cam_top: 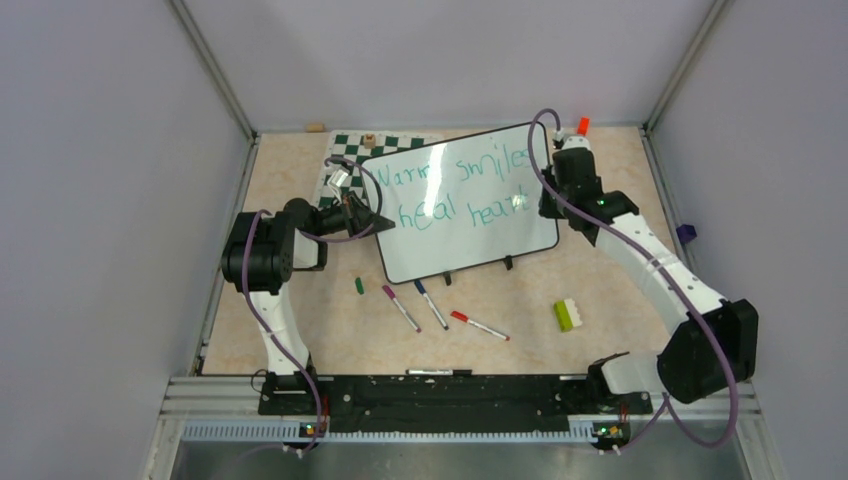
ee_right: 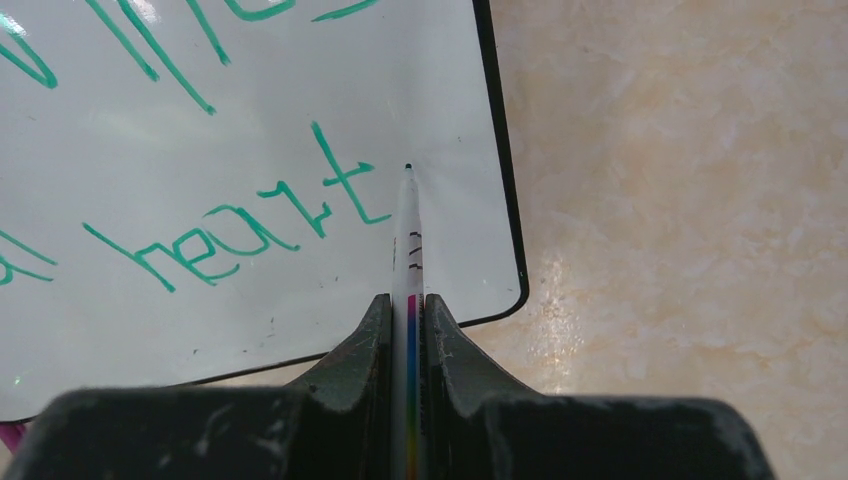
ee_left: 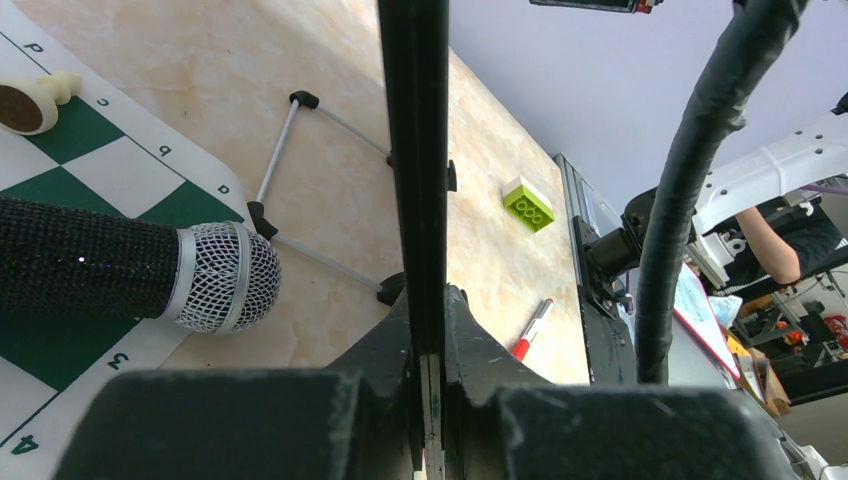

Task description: Write a sentence on the whiteboard

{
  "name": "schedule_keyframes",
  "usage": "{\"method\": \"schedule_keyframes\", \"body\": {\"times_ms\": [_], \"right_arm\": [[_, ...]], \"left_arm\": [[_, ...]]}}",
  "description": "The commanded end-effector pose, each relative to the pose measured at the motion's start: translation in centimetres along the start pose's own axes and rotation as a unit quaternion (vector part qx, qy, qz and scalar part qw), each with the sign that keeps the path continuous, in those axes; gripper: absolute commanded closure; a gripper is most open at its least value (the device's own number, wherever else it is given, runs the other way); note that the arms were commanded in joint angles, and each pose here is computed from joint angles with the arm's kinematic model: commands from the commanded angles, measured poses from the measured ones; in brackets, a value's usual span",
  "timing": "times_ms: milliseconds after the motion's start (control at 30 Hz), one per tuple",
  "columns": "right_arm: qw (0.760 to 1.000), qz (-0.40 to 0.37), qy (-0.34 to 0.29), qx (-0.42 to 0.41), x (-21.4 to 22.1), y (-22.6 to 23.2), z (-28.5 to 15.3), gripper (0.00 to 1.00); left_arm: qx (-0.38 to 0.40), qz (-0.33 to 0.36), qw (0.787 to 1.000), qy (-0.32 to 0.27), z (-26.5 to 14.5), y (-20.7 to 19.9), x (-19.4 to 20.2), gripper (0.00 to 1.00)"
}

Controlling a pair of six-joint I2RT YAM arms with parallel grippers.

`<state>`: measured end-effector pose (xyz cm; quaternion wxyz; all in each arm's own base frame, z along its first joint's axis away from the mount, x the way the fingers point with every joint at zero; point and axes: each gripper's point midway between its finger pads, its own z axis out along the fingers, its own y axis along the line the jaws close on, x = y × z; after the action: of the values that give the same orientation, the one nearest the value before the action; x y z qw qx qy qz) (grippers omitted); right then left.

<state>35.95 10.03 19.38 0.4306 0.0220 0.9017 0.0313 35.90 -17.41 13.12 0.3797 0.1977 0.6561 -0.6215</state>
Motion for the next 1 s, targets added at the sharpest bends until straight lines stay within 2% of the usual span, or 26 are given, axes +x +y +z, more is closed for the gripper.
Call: {"method": "schedule_keyframes", "body": {"times_ms": [0,433,967], "right_arm": [[0.999,0.016,-0.039,-0.013,-3.2,0.6,0.1,1.00],[0.999,0.011,-0.017,-0.049,-1.1,1.6,0.5,1.00],[1.000,0.010,-0.006,0.014,0.1,-1.1,0.5,1.00]], "left_arm": [[0.003,0.088,0.996,-0.021,-0.1,-0.1,-1.7,1.00],[0.003,0.088,0.996,-0.020,-0.1,-0.1,-1.7,1.00],[0.003,0.088,0.996,-0.020,-0.1,-0.1,-1.7,1.00]]}}
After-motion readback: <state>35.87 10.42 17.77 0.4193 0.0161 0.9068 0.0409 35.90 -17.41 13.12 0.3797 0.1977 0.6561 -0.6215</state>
